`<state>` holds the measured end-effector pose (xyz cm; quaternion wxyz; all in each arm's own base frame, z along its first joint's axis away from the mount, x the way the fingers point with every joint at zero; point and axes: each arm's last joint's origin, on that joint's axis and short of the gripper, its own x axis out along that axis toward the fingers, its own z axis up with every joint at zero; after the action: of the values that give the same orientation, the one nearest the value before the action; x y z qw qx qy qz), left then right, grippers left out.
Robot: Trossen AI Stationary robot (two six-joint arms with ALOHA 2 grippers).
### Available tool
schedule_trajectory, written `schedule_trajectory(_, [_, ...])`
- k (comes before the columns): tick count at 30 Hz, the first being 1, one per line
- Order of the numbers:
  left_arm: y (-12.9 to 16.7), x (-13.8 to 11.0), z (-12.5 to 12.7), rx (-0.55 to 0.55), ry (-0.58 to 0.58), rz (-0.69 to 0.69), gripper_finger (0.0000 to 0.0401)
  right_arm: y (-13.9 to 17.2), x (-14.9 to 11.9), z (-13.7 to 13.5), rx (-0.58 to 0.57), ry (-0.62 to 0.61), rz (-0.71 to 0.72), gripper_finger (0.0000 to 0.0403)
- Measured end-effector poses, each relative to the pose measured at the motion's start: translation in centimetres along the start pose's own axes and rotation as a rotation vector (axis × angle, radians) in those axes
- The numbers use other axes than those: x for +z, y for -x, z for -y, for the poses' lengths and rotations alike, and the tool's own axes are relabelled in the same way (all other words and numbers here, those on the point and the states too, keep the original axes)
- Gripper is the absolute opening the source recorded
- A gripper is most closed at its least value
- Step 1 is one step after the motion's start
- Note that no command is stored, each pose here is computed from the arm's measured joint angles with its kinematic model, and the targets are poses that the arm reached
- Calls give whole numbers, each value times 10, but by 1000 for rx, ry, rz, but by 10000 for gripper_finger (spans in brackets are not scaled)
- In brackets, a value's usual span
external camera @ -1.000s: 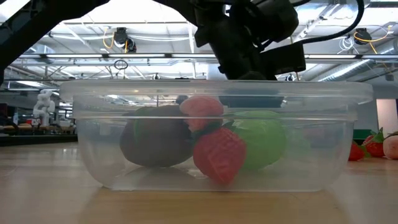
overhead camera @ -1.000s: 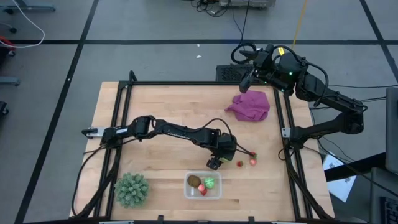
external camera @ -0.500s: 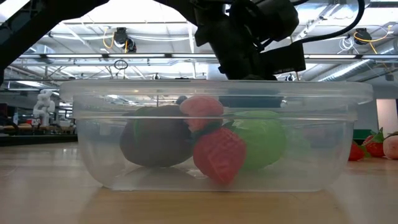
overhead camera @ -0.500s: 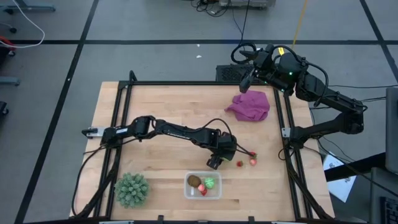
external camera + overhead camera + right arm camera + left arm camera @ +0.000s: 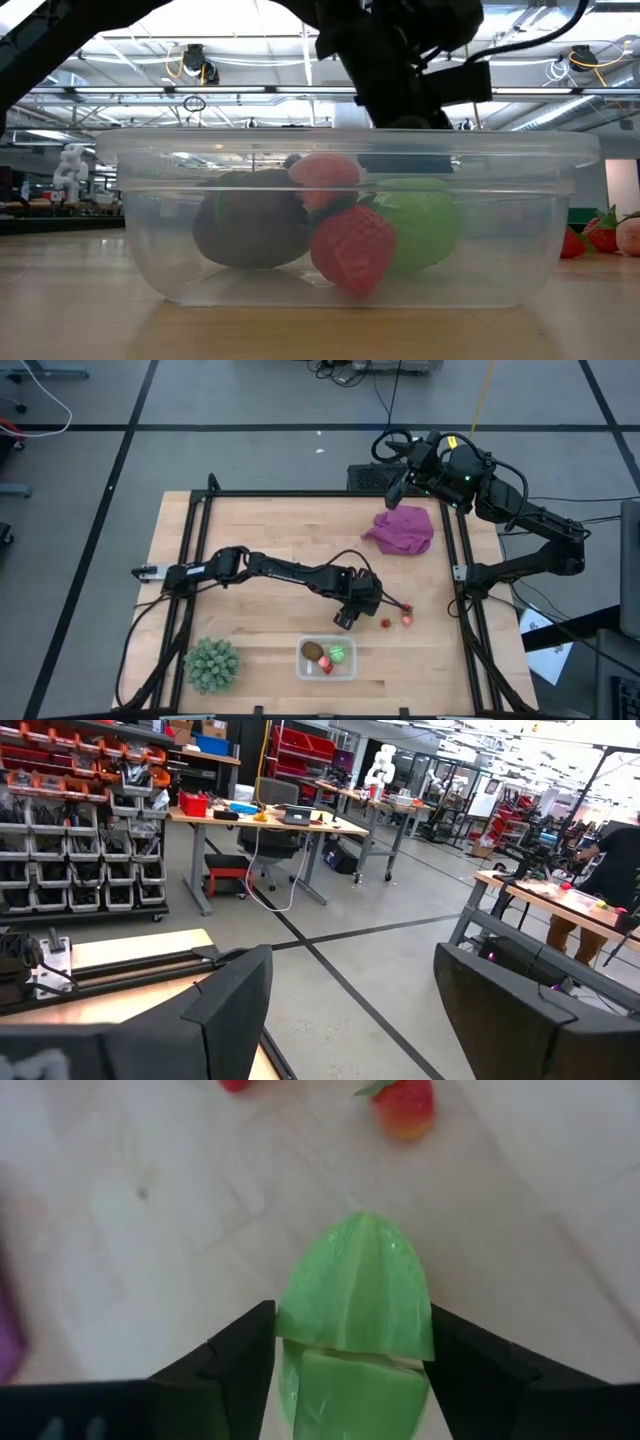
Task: Pick and placing Produce into tupperware
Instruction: Put the green starfruit into the transparent bin
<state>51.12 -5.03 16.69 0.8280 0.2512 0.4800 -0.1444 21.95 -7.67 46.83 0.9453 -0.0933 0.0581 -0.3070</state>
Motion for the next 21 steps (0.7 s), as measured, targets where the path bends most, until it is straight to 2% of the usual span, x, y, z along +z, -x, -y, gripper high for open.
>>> schedule_trajectory(11, [37,19,4,-33,5,-57,210,0,0,0,0,0,0,267])
schedule_trajectory(21, [62,36,41,-68,8,-137,226,0,-1,0,2,-37,-11,267])
